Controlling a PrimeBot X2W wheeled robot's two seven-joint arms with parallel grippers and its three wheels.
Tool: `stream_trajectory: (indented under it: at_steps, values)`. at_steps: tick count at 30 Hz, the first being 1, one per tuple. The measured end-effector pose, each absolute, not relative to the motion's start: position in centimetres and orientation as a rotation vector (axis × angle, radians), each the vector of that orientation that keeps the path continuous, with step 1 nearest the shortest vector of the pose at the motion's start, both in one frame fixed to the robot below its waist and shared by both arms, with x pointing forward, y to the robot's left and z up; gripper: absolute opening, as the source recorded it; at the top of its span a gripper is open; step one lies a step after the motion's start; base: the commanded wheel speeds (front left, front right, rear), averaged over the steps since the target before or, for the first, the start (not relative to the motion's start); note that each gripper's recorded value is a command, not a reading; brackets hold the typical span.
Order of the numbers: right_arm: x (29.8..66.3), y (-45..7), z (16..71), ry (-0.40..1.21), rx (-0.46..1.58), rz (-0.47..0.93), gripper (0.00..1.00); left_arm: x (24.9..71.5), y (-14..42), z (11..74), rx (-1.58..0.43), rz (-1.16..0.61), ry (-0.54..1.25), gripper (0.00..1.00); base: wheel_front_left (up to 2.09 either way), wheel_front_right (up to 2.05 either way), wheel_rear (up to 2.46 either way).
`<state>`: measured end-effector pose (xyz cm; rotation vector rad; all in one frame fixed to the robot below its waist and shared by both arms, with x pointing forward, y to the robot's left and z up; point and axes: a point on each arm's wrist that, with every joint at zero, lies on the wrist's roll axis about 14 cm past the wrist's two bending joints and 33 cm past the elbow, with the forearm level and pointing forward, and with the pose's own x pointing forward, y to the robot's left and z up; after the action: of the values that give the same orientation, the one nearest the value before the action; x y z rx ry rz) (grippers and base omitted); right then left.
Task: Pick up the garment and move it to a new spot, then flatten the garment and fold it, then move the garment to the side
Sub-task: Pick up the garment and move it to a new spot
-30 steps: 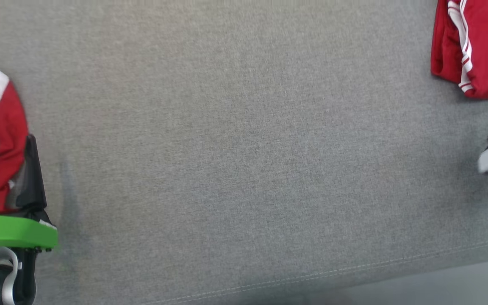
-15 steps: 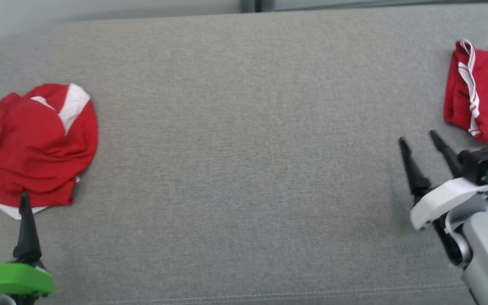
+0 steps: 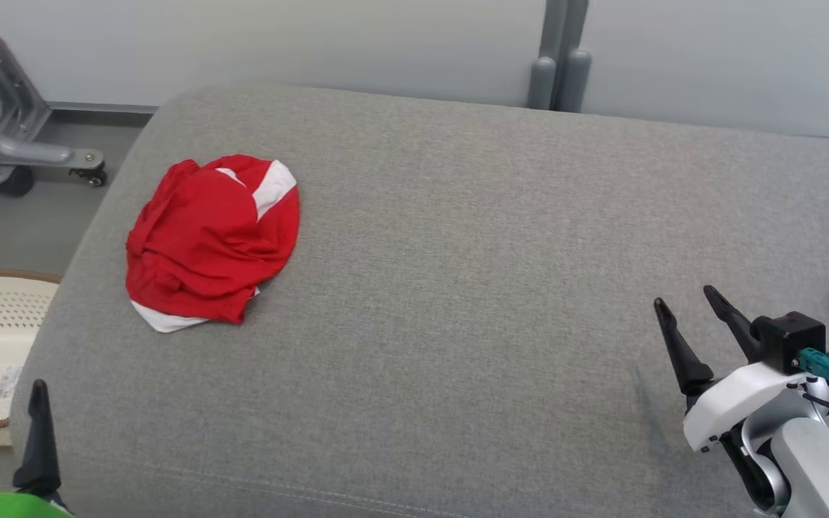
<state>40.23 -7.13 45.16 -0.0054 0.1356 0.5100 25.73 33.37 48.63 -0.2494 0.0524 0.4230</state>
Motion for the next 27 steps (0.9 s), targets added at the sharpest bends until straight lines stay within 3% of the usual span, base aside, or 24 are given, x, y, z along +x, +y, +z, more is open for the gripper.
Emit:
stream_trajectory:
  at_steps: [5, 10, 17, 22, 27]
  values:
    - [39.7, -3.7, 47.3, 0.086, 0.007, 0.593, 1.0, 21.2, 36.3, 48.7, -0.255, 0.538, 0.035, 1.0, 0.0, 0.0, 0.0]
    - [40.0, -3.3, 48.4, 0.063, -0.004, 0.604, 1.0, 21.0, 36.5, 49.8, -0.298, 0.52, 0.004, 1.0, 0.0, 0.0, 0.0]
    - [41.2, -4.0, 48.5, 0.065, -0.021, 0.594, 1.0, 24.8, 36.0, 50.3, -0.337, 0.394, 0.107, 1.0, 0.0, 0.0, 0.0]
    - [42.6, -4.7, 48.2, 0.078, -0.038, 0.582, 1.0, 29.0, 35.5, 48.9, -0.433, 0.316, 0.279, 1.0, 0.0, 0.0, 0.0]
    - [44.1, -5.1, 48.7, 0.063, -0.026, 0.568, 1.0, 33.1, 36.5, 48.9, -0.54, 0.322, 0.354, 1.0, 0.0, 0.0, 0.0]
